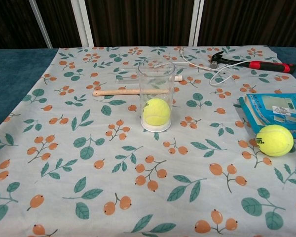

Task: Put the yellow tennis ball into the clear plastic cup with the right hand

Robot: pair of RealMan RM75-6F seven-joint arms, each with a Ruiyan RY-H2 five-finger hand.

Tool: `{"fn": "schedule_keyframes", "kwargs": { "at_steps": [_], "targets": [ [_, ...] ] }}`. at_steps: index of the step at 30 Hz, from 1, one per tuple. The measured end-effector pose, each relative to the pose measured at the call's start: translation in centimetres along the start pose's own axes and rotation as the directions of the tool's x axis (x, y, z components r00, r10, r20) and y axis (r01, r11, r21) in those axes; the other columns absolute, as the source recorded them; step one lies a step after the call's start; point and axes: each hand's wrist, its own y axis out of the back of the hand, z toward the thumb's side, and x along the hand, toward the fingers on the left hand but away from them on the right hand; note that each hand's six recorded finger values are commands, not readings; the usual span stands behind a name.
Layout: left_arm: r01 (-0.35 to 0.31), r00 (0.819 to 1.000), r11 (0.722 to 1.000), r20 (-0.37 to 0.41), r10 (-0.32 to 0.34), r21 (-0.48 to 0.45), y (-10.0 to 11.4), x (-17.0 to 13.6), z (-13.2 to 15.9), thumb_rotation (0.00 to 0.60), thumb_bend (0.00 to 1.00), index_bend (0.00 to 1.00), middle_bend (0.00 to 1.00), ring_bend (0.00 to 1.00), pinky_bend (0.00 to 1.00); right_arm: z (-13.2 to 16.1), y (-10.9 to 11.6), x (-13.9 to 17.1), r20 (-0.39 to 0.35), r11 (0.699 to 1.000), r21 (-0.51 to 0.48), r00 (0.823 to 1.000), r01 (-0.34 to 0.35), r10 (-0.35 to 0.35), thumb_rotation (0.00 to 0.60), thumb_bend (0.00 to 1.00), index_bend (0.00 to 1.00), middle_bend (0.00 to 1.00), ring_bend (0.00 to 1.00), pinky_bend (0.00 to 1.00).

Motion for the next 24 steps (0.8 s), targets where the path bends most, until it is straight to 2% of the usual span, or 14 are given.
{"fn": "schedule_keyframes", "kwargs": {
  "at_steps": [5, 11, 18, 22, 24],
  "targets": [
    [0.003, 1.0, 1.0, 0.0, -0.003, 0.002, -0.1, 0.0, 0.0, 0.6, 0.02, 0.13, 0.0, 0.0, 0.0, 2.2, -1.4, -1.5, -0.061, 0.995, -0.028, 0.994, -0.094, 0.092, 0.6, 0.25, 0.0, 0.0, 0.05, 0.0],
    [0.0, 1.0, 1.0, -0.005, 0.0, -0.001, 0.0, 0.1, -0.1, 0.6, 0.02, 0.13, 0.0, 0.0, 0.0, 5.0, -3.4, -2.9, -0.114, 0.986, -0.041, 0.981, -0.16, 0.155, 0.6, 0.25, 0.0, 0.0, 0.06, 0.0],
    [0.007, 1.0, 1.0, -0.009, -0.007, 0.001, -0.2, 0.2, -0.1, 0.6, 0.02, 0.13, 0.0, 0.0, 0.0, 7.0, -6.5, -4.0, -0.128, 0.975, -0.042, 0.969, -0.22, 0.214, 0.6, 0.25, 0.0, 0.01, 0.11, 0.0],
    [-0.005, 1.0, 1.0, -0.02, 0.005, 0.017, 0.0, 0.3, -0.4, 0.6, 0.02, 0.13, 0.0, 0.0, 0.0, 7.3, -8.1, -4.6, -0.111, 0.973, -0.027, 0.968, -0.229, 0.224, 0.6, 0.25, 0.01, 0.05, 0.15, 0.01],
    [-0.009, 1.0, 1.0, -0.028, 0.01, 0.019, 0.0, 0.3, -0.5, 0.6, 0.02, 0.13, 0.0, 0.0, 0.0, 7.3, -8.7, -4.8, -0.101, 0.974, -0.017, 0.969, -0.227, 0.224, 0.6, 0.25, 0.04, 0.07, 0.18, 0.05]
  ]
}}
